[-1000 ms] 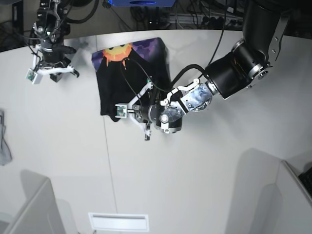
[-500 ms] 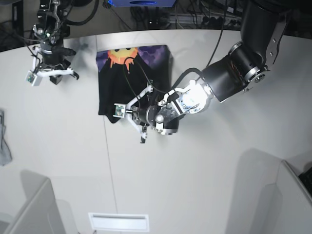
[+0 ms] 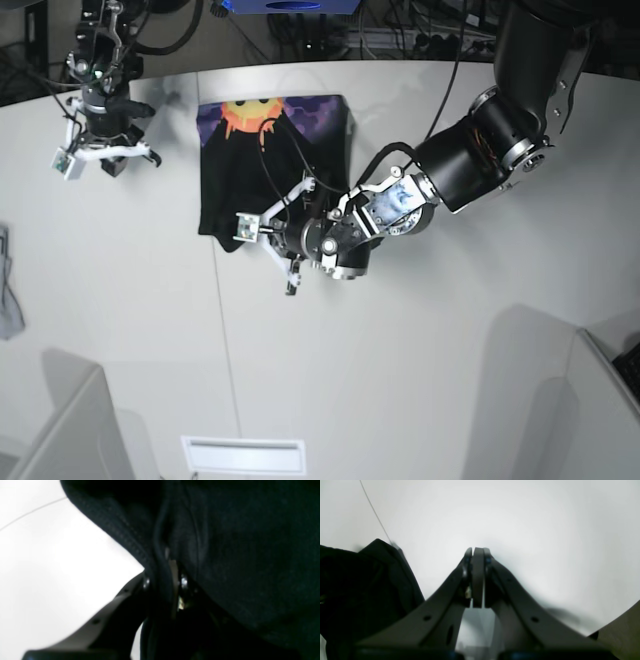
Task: Fold the T-shirt properly
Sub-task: 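Lay the flipped bundle down and open the left gripper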
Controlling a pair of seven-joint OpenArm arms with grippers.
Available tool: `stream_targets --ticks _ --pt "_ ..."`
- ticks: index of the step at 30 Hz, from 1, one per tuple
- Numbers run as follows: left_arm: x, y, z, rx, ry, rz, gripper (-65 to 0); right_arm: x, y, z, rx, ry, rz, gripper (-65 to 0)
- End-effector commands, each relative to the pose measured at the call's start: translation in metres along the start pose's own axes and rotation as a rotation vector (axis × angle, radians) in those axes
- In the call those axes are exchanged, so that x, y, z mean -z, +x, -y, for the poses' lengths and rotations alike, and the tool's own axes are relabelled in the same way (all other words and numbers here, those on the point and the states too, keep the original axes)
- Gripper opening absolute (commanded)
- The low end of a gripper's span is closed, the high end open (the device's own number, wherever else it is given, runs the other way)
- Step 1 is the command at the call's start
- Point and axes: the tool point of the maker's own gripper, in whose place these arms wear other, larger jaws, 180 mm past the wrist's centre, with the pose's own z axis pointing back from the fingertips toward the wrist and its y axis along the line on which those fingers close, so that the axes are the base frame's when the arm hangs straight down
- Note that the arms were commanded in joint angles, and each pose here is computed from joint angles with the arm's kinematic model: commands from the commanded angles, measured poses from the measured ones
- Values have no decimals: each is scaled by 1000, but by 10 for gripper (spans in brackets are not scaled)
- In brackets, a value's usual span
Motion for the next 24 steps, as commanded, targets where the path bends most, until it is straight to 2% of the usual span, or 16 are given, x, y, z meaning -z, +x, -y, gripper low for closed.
stream_targets --ticks 1,8,9,13,17,20,24 --pt "-9 9 -19 19 41 15 -650 -2 12 -1 -12 6 43 -650" --pt "-16 14 -33 35 66 17 -650 -2 11 -3 -13 10 41 -650" --pt "-15 18 -33 36 67 24 -632 -2 11 -3 -13 10 41 -650" --pt "-13 30 -33 45 65 43 -397 -2 11 -3 -14 11 40 -650" --pt "-12 45 -33 54 64 67 -209 -2 10 -3 -14 11 39 -650" --pt "-22 57 -52 42 107 99 -145 -2 9 -2 -15 9 36 -650" --pt "-49 64 -87 -18 203 139 -138 -3 8 -1 -17 7 34 -650"
